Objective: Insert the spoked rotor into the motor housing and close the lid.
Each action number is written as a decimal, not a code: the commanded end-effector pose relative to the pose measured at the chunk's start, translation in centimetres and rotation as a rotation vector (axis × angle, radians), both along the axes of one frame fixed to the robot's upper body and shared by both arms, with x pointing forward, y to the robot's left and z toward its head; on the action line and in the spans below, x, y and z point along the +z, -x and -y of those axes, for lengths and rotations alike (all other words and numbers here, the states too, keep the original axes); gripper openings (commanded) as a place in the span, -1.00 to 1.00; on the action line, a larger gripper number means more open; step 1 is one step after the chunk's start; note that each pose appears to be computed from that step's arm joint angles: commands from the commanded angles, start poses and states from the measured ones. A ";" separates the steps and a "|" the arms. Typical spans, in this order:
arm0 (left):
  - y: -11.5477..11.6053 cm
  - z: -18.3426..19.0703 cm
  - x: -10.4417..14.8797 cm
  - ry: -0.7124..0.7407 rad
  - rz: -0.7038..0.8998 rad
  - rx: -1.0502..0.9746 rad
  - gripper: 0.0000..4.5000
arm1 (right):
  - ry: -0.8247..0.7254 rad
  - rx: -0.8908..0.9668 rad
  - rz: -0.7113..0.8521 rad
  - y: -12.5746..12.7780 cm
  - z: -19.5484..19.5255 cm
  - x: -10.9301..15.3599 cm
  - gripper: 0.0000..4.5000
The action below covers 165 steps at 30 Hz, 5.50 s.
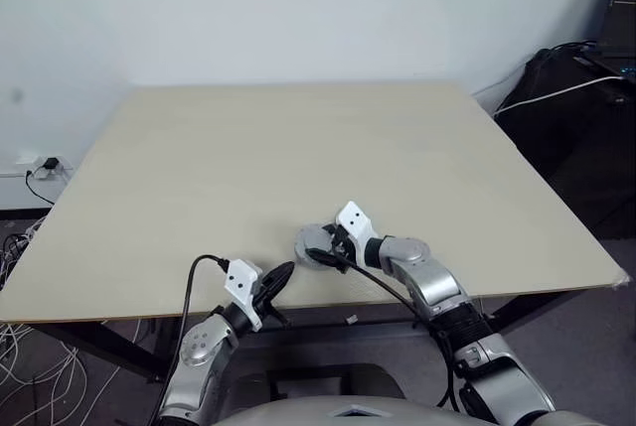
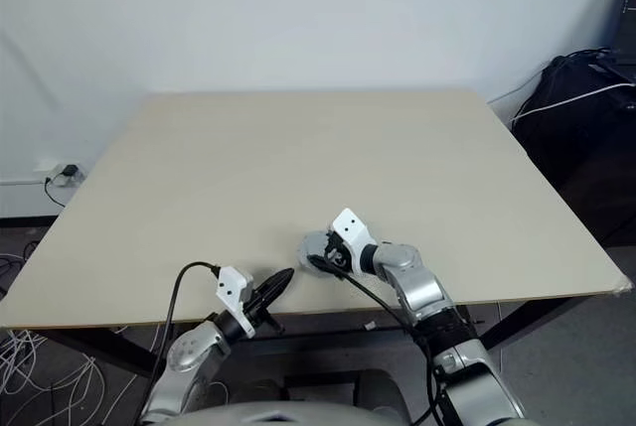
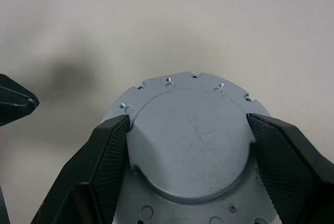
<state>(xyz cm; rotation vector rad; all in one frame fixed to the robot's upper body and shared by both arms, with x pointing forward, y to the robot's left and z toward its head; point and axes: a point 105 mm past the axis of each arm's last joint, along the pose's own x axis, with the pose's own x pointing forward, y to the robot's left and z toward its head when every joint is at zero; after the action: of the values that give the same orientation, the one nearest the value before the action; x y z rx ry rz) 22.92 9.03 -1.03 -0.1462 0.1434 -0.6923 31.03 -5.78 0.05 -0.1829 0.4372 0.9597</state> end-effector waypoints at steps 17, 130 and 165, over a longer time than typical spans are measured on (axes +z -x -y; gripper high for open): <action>-0.5 0.1 1.4 0.025 0.051 0.012 -1.00 | -0.104 -0.066 0.073 -1.1 -0.1 1.8 0.46; -0.8 0.5 1.9 -0.002 0.078 -0.006 -1.00 | 0.199 0.017 -0.049 0.2 1.2 -1.9 0.46; -7.4 1.3 2.4 -0.112 -0.085 -0.262 -1.00 | 0.157 0.009 -0.049 1.3 0.3 -1.6 0.46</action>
<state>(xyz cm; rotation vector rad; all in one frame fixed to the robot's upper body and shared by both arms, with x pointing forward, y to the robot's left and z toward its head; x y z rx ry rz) 29.70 8.21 0.35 -0.0638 0.3142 -0.9127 30.74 -5.72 0.05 -0.2957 0.4772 0.9355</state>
